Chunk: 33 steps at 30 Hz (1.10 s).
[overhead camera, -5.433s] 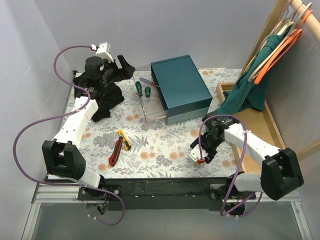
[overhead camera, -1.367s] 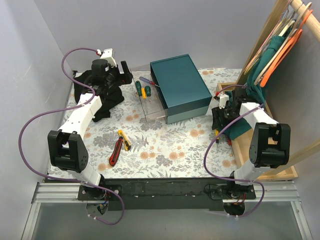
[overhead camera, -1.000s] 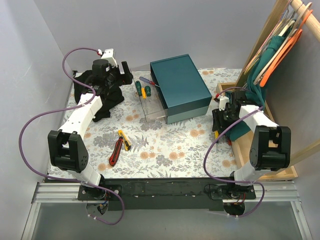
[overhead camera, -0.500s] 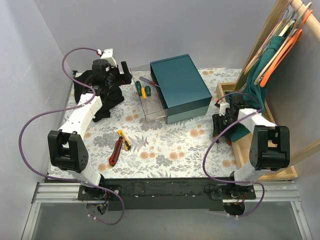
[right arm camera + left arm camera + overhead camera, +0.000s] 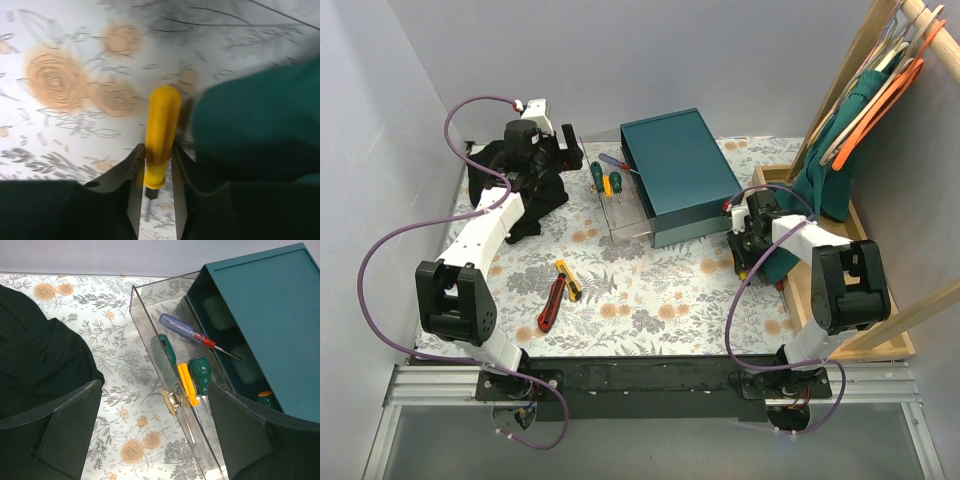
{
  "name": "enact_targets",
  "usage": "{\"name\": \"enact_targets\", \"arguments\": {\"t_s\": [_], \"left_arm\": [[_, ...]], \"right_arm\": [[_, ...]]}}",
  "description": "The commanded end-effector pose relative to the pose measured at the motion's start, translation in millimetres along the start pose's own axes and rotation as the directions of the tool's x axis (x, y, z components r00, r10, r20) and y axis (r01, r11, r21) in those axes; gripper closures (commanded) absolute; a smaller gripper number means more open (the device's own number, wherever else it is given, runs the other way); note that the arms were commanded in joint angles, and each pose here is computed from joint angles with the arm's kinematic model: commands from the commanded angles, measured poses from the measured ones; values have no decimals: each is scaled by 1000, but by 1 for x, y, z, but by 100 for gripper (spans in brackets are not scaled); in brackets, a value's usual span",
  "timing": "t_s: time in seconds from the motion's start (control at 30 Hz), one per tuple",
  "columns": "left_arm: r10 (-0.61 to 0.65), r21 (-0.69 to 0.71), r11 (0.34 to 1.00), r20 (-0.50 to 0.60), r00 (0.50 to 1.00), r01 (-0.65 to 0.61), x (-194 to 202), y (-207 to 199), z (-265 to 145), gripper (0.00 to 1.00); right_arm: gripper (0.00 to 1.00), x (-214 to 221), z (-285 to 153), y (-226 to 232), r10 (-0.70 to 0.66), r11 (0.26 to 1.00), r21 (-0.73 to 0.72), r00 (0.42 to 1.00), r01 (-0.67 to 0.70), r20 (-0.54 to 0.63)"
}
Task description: Sort the tools into containers
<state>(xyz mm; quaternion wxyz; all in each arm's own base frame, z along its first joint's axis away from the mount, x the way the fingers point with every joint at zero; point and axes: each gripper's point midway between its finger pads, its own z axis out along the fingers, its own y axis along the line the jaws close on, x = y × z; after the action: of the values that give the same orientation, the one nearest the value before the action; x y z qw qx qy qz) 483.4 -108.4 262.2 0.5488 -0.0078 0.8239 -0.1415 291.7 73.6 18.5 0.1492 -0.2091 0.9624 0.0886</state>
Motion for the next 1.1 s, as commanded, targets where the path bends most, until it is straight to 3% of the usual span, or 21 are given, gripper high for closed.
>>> {"name": "enact_targets", "arguments": {"t_s": [0.0, 0.13, 0.23, 0.27, 0.33, 0.37, 0.47, 0.63, 0.8, 0.87, 0.93, 1.07], "left_arm": [[20, -5, 1000, 53, 998, -20, -15, -3, -16, 14], [12, -3, 1000, 54, 998, -12, -15, -3, -15, 14], [1, 11, 1000, 51, 999, -1, -15, -5, -13, 14], [-3, 15, 1000, 48, 999, 3, -14, -7, -12, 14], [-13, 25, 1000, 47, 999, 11, -13, -8, -11, 14], [-16, 28, 1000, 45, 999, 14, -12, -9, -10, 14], [-20, 39, 999, 39, 999, 18, -9, -11, -8, 14], [-25, 46, 999, 29, 999, 24, -5, -11, -6, 15], [-26, 42, 999, 38, 999, 25, -8, -11, -4, 15], [-28, 33, 999, 45, 999, 27, -11, -9, -4, 15], [-23, 23, 999, 56, 998, 22, -15, -7, -6, 14], [0, 6, 1000, 90, 996, 0, -29, -5, -10, 13]], "right_arm": [[76, 24, 5, 24, -56, 996, -76, 995, 50, -87], [91, 30, -11, 35, -117, 986, -132, 989, 105, -85], [99, 27, -35, 63, -189, 941, -296, 981, 166, -49], [99, 13, -56, 87, -239, 874, -423, 970, 238, 51], [99, -3, -81, 108, -272, 799, -506, 946, 324, 177], [99, -20, -104, 122, -312, 730, -519, 893, 444, 325], [99, -41, -140, 138, -335, 657, -495, 809, 568, 484], [99, -66, -181, 149, -360, 590, -447, 715, 672, 600], [99, -130, -214, 160, -298, 631, -357, 640, 689, 708], [99, -177, -226, 162, -225, 706, -311, 618, 637, 753], [99, -207, -240, 177, -189, 727, -283, 578, 626, 794], [99, -262, -224, 199, -80, 784, -331, 615, 524, 784]]}}
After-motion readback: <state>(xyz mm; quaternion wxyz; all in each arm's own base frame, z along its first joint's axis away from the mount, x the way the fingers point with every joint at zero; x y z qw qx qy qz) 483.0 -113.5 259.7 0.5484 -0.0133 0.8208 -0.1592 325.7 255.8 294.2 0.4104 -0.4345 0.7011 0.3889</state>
